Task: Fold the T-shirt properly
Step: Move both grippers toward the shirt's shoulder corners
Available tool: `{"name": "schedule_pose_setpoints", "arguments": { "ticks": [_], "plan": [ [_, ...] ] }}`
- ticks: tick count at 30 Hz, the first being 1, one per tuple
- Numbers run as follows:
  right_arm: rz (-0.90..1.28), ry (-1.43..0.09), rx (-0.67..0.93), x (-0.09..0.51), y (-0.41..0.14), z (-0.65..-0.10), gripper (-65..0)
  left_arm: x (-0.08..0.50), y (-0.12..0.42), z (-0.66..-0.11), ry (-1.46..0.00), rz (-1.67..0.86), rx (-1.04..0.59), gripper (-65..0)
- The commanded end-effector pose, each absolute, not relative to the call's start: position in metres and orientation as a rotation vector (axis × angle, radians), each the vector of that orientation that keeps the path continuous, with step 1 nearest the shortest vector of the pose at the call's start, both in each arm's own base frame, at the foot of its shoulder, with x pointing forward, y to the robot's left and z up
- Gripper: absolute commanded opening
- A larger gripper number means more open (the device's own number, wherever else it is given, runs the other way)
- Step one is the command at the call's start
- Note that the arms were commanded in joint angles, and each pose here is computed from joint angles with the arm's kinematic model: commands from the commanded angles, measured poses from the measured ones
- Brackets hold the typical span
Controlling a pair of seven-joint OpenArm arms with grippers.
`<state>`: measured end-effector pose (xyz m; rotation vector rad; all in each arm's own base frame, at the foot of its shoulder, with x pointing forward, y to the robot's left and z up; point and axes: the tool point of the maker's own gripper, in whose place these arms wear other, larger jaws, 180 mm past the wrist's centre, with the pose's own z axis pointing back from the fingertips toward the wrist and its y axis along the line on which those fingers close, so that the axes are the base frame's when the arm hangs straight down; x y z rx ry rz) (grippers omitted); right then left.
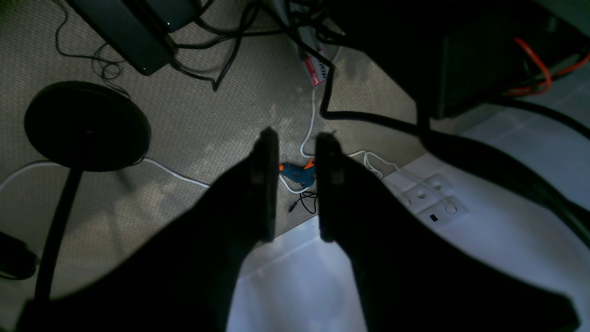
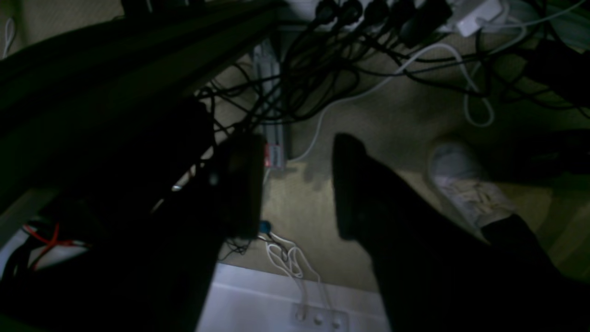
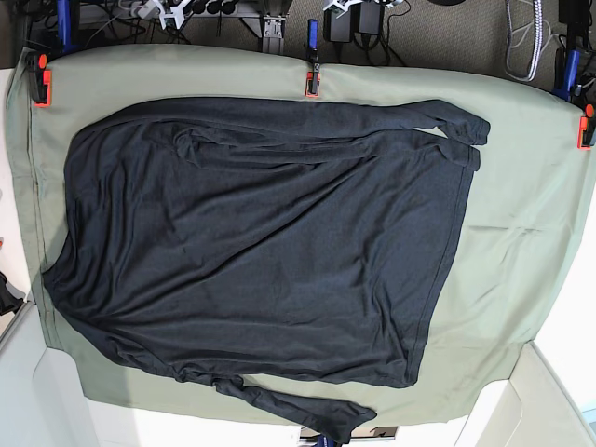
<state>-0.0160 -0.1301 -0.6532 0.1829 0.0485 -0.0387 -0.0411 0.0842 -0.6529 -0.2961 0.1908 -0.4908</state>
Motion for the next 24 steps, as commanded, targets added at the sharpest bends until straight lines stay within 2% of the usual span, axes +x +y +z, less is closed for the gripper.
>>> {"name": "schedule_pose_setpoints", "arguments": {
  "ticks": [1, 10, 16, 20, 24],
  "plan": [
    [-0.037, 0.039, 0.188, -0.015, -0.131, -0.653, -39.5, -0.042, 0.083, -0.652, 0.191, -0.515, -0.307, -47.8],
    [-0.034, 0.037, 0.187, -0.015, -0.131, -0.652, -39.6, -0.049, 0.088, -0.653, 0.208, -0.601, -0.292, -47.8],
    [0.044, -0.004, 0.181, -0.024, -0.144, -0.643, -39.6, -0.066, 0.084, -0.649, 0.202, -0.621, -0.316, -47.8],
    [0.107, -0.055, 0.281, -0.032, -0.140, -0.623, -39.6, -0.075, 0.083, -0.642, 0.152, -0.627, -0.338, -47.8],
    [0.089, -0.111, 0.282, -0.036, -0.153, -0.605, -39.6, -0.074, 0.078, -0.629, 0.070, -0.587, -0.366, -47.8]
  ]
}}
